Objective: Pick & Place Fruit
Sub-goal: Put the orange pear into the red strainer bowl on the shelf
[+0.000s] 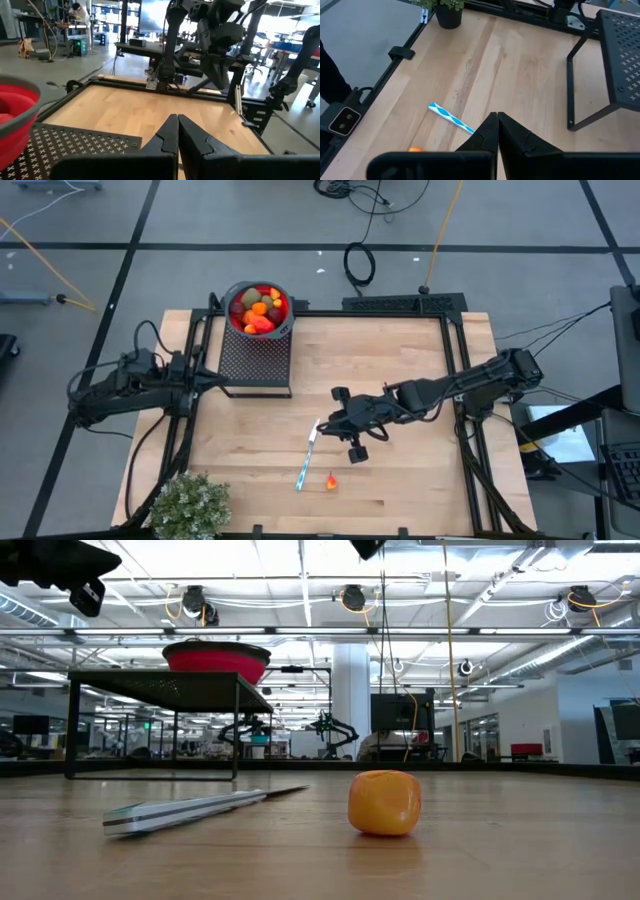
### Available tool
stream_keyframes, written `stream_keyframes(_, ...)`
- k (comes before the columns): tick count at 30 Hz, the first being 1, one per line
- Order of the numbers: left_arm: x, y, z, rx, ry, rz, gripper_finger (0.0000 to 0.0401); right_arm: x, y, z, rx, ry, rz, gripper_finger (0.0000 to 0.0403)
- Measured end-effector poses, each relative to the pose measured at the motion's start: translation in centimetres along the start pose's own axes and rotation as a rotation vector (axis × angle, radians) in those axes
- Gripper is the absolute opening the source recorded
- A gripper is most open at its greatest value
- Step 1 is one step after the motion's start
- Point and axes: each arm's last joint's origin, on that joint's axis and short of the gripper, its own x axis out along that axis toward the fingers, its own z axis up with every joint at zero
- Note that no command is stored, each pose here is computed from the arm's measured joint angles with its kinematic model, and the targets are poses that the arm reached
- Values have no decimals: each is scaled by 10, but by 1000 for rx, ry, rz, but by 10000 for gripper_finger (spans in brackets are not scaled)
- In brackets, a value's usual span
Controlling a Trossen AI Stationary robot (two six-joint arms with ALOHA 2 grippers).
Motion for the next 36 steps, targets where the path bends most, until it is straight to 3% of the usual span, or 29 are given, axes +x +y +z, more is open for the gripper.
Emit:
stream_keyframes(7,11,3,-14,-13,-17,-26,1,2,-7,-1,-22,4,-14,0)
stream_keyframes(11,13,4,-15,-14,-30,-33,6,19,-10,-6,-17,20,-13,0)
stream_keyframes(16,13,3,-15,-10,-29,-48,2,45,-7,-16,-31,51,74,0)
stream_keyframes(27,13,2,-16,-24,-23,-77,2,61,31,-33,-71,164,274,2)
stream_keyframes(36,13,2,-16,-50,-16,-107,20,63,48,-34,-44,171,335,55)
